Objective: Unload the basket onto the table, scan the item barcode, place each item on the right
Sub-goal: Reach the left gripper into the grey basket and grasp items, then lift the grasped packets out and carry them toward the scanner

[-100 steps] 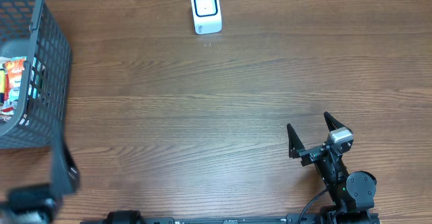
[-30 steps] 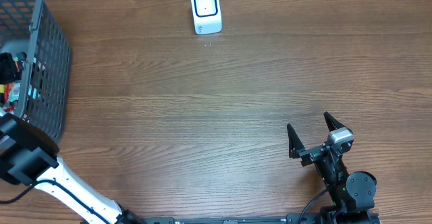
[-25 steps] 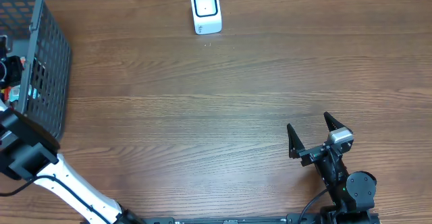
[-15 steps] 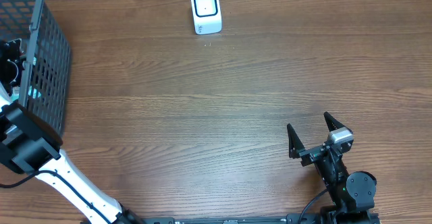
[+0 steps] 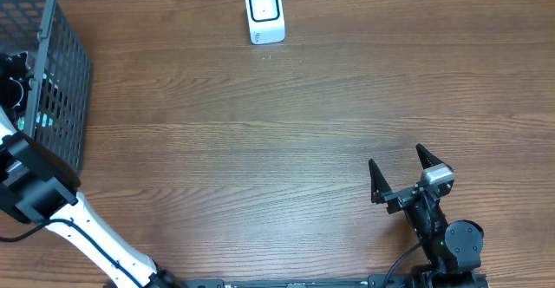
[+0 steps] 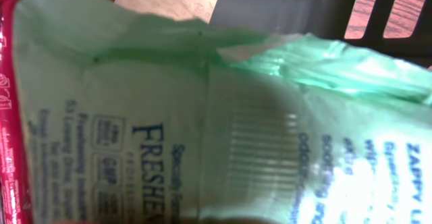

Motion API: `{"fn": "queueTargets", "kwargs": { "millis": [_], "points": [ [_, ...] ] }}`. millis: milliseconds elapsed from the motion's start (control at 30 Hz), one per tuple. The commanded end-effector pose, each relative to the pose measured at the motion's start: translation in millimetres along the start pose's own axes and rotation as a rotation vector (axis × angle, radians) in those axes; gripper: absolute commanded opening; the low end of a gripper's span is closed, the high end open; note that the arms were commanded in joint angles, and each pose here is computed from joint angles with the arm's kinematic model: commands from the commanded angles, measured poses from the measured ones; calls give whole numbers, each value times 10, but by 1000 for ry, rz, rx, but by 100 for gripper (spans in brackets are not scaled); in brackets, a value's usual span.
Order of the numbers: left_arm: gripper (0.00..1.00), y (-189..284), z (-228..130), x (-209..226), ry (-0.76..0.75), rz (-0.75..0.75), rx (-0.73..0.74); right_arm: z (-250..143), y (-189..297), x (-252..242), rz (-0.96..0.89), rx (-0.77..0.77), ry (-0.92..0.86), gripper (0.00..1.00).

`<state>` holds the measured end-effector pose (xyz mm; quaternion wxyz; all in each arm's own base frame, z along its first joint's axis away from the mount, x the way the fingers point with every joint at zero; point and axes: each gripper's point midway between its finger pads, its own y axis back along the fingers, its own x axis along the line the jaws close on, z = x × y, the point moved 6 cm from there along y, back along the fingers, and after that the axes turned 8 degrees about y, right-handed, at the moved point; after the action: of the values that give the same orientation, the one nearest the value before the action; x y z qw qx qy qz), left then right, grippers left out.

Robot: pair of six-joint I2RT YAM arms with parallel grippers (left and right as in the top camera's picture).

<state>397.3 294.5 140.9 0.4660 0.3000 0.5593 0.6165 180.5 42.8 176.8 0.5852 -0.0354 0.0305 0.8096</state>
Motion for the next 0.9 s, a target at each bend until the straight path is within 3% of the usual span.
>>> {"fn": "queueTargets", "kwargs": {
  "millis": [0, 267, 567, 733, 867],
  "points": [
    [37, 370, 77, 11, 48, 23, -88, -26, 0, -22, -17, -1, -6, 100],
    [37, 1649, 154, -206, 127, 96, -398, -26, 0, -22, -17, -1, -6, 100],
    [33, 3088, -306, -783, 208, 45, -737, -26, 0, -22, -17, -1, -6, 100],
    [31, 3543, -698, -1357, 169, -88, -819, -26, 0, -22, -17, -1, -6, 100],
    [29, 3634, -1011, -1855, 114, -190, -781, -26, 0, -22, -17, -1, -6, 100]
  ]
}}
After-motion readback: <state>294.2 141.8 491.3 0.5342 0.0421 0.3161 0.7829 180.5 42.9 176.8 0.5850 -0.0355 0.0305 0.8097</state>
